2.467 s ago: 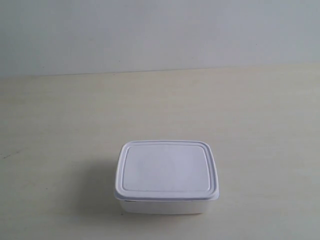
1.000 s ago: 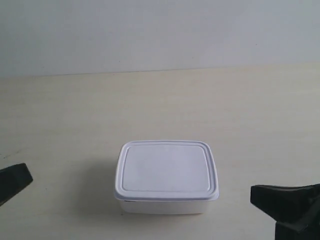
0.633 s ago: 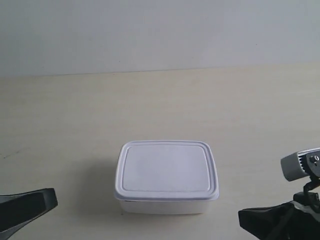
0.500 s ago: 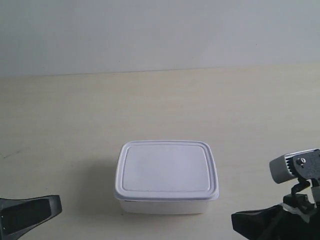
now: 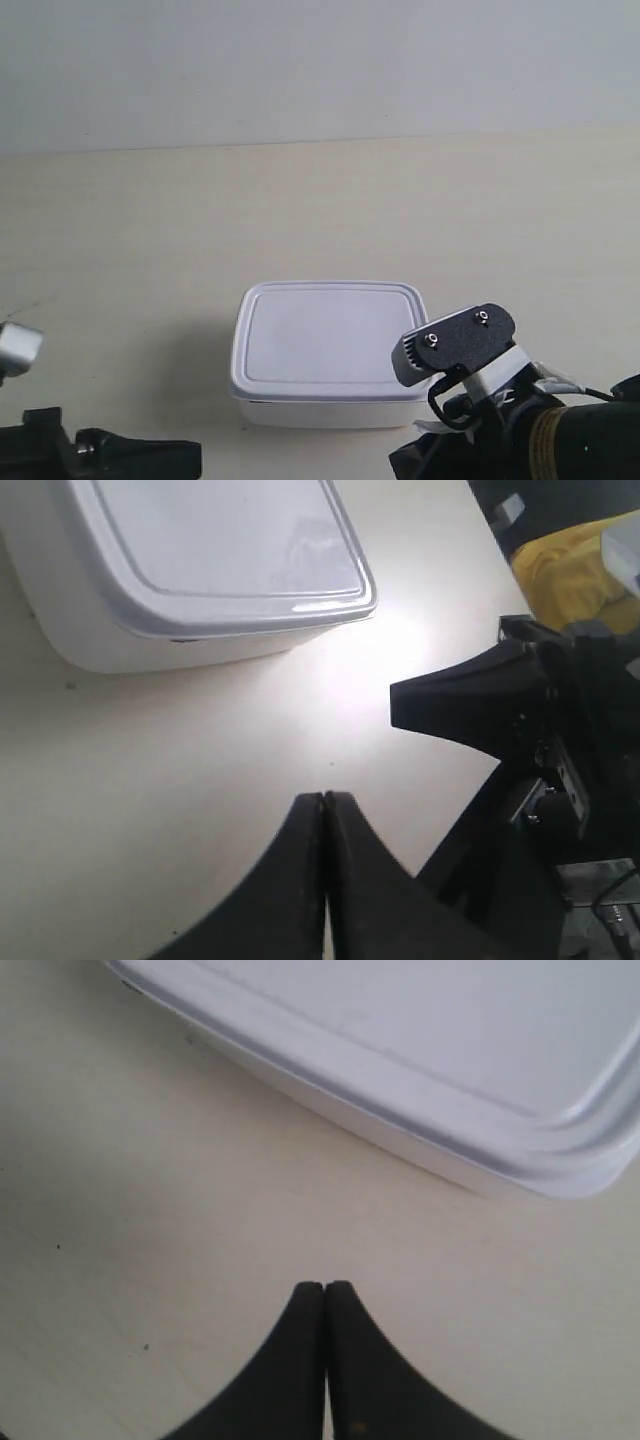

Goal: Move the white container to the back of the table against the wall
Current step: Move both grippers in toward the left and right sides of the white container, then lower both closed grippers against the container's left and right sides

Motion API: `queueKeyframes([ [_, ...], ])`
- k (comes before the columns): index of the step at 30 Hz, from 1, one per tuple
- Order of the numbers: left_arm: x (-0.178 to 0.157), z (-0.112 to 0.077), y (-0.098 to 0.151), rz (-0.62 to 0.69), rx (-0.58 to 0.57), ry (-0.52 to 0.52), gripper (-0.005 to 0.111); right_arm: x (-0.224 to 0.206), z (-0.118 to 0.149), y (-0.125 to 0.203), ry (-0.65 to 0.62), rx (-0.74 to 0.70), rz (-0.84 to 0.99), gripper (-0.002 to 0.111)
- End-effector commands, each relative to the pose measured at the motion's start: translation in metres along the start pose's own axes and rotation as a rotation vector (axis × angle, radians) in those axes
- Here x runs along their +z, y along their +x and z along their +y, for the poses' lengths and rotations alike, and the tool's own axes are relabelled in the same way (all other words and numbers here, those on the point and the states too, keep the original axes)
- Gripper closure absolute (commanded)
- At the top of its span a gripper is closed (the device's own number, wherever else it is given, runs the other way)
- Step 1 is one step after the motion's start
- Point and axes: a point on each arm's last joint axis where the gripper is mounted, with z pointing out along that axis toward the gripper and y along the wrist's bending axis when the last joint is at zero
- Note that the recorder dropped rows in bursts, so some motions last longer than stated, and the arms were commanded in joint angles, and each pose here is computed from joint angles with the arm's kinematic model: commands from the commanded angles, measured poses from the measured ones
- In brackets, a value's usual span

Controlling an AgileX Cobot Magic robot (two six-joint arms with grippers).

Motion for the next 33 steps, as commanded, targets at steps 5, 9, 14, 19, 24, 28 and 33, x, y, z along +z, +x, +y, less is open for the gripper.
queueKeyframes([
  [5, 0.043, -0.011, -0.008, 0.142, 0.112, -0.178, 0.107, 0.001, 0.002, -0.001, -0.003, -0.045, -0.001, 0.108],
  [9, 0.062, -0.013, -0.011, 0.21, 0.214, -0.242, 0.107, 0.001, 0.0, 0.0, 0.012, -0.063, 0.013, 0.108],
  [14, 0.078, -0.017, -0.018, 0.217, 0.232, -0.219, 0.107, 0.001, 0.0, -0.002, 0.023, -0.089, 0.017, 0.108],
  [19, 0.085, -0.025, -0.03, 0.191, 0.278, -0.202, 0.107, -0.001, 0.003, -0.013, 0.048, -0.087, 0.015, 0.108],
  [24, 0.086, -0.016, -0.035, 0.213, 0.346, -0.325, 0.107, 0.0, 0.002, -0.014, 0.068, -0.087, 0.035, 0.108],
  [28, 0.088, -0.008, -0.033, 0.232, 0.345, -0.383, 0.107, 0.006, 0.0, -0.011, 0.084, -0.088, 0.067, 0.108],
  [33, 0.092, -0.006, -0.029, 0.258, 0.35, -0.371, 0.107, 0.014, 0.001, -0.009, 0.078, -0.09, 0.084, 0.108],
])
